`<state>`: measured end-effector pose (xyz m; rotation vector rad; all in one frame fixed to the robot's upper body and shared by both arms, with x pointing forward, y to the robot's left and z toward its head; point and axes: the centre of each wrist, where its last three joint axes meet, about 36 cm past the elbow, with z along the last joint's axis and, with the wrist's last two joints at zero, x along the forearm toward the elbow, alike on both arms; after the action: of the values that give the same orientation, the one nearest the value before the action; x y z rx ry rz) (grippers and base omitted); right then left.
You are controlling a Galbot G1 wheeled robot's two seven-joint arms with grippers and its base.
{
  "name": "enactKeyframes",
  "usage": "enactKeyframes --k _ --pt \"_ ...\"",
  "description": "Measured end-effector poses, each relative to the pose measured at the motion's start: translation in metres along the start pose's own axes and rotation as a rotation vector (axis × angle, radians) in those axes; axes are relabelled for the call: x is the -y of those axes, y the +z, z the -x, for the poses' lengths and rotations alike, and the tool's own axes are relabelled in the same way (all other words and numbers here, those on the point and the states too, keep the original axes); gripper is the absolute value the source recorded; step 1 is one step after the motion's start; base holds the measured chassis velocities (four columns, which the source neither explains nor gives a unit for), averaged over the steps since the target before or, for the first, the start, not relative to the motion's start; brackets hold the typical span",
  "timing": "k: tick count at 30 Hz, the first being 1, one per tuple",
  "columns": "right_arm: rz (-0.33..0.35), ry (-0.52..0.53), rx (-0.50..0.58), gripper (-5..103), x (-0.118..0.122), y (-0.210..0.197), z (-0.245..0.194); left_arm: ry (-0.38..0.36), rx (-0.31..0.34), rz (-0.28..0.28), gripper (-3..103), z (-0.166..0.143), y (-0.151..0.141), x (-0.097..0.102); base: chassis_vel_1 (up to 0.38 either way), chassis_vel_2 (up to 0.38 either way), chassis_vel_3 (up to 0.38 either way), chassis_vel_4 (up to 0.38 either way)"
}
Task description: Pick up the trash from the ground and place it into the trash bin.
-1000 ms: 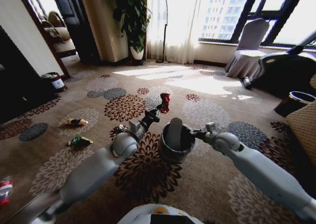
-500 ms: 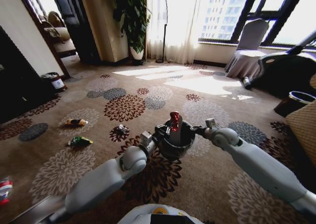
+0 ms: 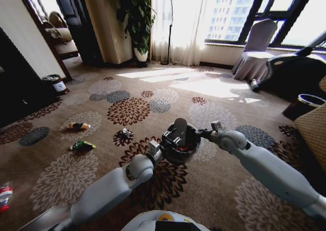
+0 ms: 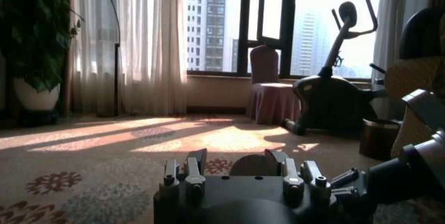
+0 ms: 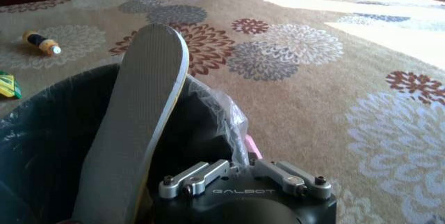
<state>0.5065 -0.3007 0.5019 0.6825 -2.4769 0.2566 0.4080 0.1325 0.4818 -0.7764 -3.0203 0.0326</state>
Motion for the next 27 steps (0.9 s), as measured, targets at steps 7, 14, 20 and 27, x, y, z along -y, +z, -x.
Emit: enactKeyframes --k 7,14,20,27 --pt "-0.042 0.046 0.036 1 -0.001 0.016 -0.014 -0.336 -0.084 0.024 86 -0.023 0.005 -0.075 0.0 0.0 0.0 0.0" --pt "-0.052 0.07 0.037 1 0.0 0.024 -0.023 -0.423 -0.166 0.02 100 -0.027 0.037 -0.086 0.0 0.0 0.0 0.0" --pt "-0.04 0.099 0.028 1 0.008 0.031 -0.036 -0.437 -0.196 0.017 100 -0.025 0.055 -0.084 0.0 0.0 0.0 0.0" --pt "-0.042 0.104 0.021 1 0.007 0.042 -0.044 -0.442 -0.231 0.005 100 -0.024 0.063 -0.076 0.038 0.034 0.045 0.039"
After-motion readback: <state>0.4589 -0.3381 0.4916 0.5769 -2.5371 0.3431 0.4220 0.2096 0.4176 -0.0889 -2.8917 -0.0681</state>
